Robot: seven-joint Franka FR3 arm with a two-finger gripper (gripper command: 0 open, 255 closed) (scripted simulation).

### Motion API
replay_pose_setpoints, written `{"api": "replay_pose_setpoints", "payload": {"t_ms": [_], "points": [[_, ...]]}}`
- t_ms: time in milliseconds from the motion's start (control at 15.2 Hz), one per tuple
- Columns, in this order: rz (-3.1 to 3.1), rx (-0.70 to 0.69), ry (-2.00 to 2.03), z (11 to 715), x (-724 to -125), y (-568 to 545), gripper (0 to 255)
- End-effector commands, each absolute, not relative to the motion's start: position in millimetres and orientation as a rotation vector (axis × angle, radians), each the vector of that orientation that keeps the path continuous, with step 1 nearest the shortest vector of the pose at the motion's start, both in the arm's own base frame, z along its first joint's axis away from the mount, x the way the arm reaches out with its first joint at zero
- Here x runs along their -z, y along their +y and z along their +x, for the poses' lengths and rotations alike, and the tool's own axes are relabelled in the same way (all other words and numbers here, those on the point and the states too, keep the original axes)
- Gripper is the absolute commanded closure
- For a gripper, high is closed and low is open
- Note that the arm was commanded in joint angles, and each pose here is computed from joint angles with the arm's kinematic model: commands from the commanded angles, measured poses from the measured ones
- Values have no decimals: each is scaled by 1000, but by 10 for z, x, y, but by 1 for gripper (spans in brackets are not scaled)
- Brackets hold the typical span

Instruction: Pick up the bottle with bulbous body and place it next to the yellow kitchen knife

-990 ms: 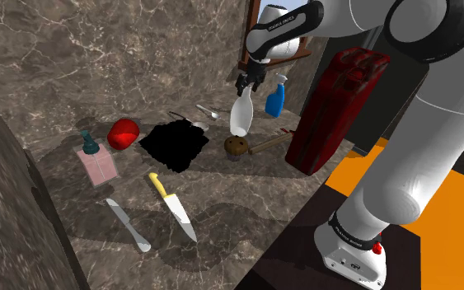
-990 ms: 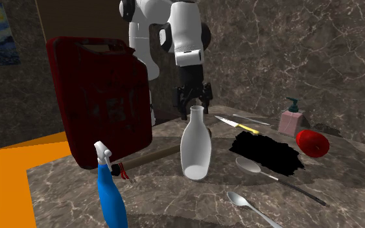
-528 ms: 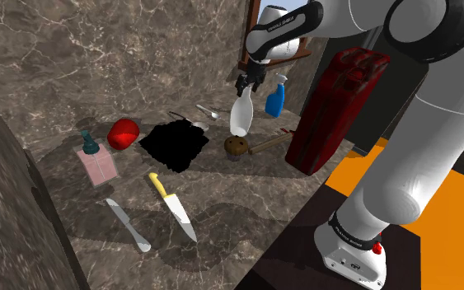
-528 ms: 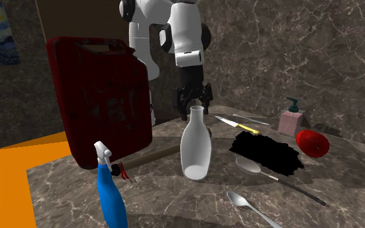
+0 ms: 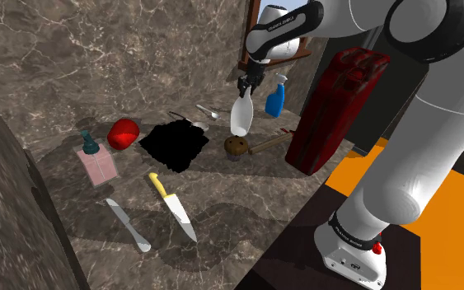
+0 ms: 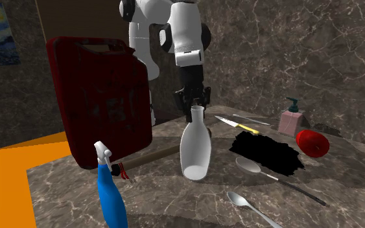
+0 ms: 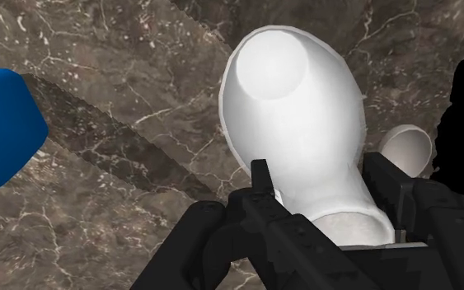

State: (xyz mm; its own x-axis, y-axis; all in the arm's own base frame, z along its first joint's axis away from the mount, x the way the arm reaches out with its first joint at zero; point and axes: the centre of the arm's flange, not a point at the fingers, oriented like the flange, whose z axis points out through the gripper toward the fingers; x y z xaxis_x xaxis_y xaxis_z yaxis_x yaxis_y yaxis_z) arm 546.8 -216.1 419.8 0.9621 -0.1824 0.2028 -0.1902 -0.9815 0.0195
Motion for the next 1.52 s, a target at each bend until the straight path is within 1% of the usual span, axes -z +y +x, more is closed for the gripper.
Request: {"api": "replay_pose_setpoints", "payload": {"t_ms": [0, 1452], "points": [[3074, -308, -291, 5468, -4183, -2155, 255], [3074, -308, -291, 5467, -5294, -2159, 255]]}}
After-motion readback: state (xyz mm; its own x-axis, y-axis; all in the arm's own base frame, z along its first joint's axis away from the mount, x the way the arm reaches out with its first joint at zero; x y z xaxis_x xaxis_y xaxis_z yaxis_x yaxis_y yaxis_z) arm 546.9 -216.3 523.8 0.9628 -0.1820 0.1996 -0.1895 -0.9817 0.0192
